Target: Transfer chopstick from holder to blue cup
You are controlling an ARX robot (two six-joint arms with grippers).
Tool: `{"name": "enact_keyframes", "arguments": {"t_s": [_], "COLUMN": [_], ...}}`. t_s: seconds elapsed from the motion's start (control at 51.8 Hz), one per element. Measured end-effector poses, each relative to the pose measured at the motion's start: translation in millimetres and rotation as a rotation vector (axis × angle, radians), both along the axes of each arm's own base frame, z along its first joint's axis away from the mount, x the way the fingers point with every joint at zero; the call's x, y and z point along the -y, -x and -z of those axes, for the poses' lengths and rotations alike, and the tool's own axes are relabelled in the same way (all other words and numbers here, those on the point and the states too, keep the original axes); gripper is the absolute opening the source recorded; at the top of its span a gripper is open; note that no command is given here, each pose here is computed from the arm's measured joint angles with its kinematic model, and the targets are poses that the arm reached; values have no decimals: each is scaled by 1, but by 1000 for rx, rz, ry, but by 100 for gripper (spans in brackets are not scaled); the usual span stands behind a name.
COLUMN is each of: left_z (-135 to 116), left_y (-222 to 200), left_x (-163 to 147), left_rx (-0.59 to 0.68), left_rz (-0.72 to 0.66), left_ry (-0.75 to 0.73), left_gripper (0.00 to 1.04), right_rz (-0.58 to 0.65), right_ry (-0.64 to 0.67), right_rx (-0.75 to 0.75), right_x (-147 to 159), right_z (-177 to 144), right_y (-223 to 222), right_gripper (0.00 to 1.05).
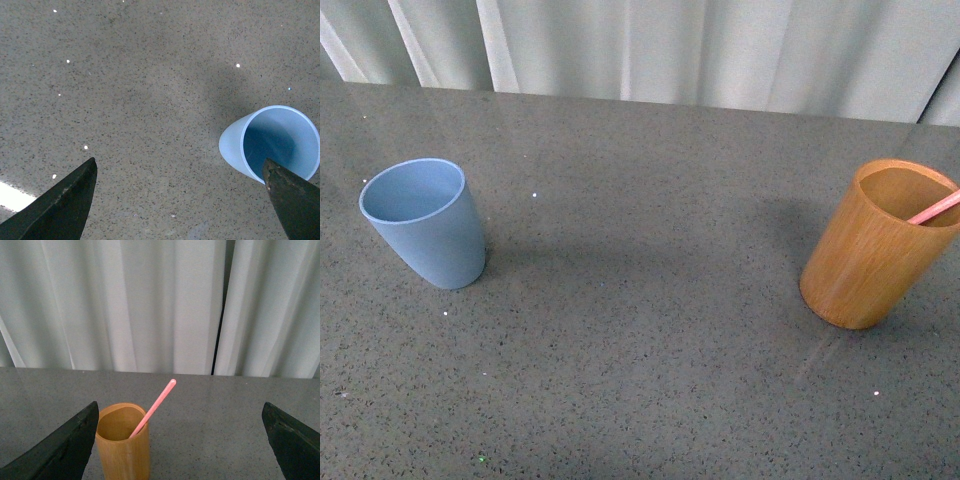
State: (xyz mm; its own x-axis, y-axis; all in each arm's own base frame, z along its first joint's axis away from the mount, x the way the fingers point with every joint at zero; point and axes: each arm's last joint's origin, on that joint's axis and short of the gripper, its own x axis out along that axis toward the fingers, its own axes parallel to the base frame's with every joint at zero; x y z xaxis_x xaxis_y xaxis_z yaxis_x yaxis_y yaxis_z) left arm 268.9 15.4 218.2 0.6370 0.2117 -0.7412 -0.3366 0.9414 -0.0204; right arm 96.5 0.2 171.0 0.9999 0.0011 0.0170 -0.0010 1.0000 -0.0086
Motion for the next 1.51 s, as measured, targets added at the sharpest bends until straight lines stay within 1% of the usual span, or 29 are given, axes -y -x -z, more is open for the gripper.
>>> {"name": "enact_keyframes", "arguments": {"t_s": [0.097, 0.193, 0.406, 0.58, 0.947, 1.256, 1.314, 1.333, 1.372, 1.43, 1.507], "left_z": [12, 26, 48, 57, 66, 90, 92, 93, 93, 93, 94], "left_y": [-11, -17, -25, -31, -45, -62, -65, -67, -68, -69, -69], "left_x": [13, 24, 37, 43, 55, 53, 53, 53, 53, 54, 56], "left_rx": [-4, -42, -96, -113, -115, -167, -173, -176, -182, -199, -220], "left_rz": [32, 53, 69, 68, 82, 52, 53, 55, 57, 65, 79], "left_ry": [-23, -21, -8, -7, -10, -48, -52, -50, -47, -35, -15], "left_gripper": [98, 98, 98, 98, 98, 98, 88, 83, 76, 63, 50], "right_rz": [0, 0, 0, 0, 0, 0, 0, 0, 0, 0, 0], "right_ry": [0, 0, 0, 0, 0, 0, 0, 0, 0, 0, 0], "right_rx": [0, 0, 0, 0, 0, 0, 0, 0, 0, 0, 0], "right_x": [0, 0, 0, 0, 0, 0, 0, 0, 0, 0, 0], "right_z": [0, 0, 0, 0, 0, 0, 0, 0, 0, 0, 0], "right_y": [0, 0, 0, 0, 0, 0, 0, 0, 0, 0, 0], "right_gripper": [95, 95, 95, 95, 95, 95, 95, 95, 95, 95, 95]}}
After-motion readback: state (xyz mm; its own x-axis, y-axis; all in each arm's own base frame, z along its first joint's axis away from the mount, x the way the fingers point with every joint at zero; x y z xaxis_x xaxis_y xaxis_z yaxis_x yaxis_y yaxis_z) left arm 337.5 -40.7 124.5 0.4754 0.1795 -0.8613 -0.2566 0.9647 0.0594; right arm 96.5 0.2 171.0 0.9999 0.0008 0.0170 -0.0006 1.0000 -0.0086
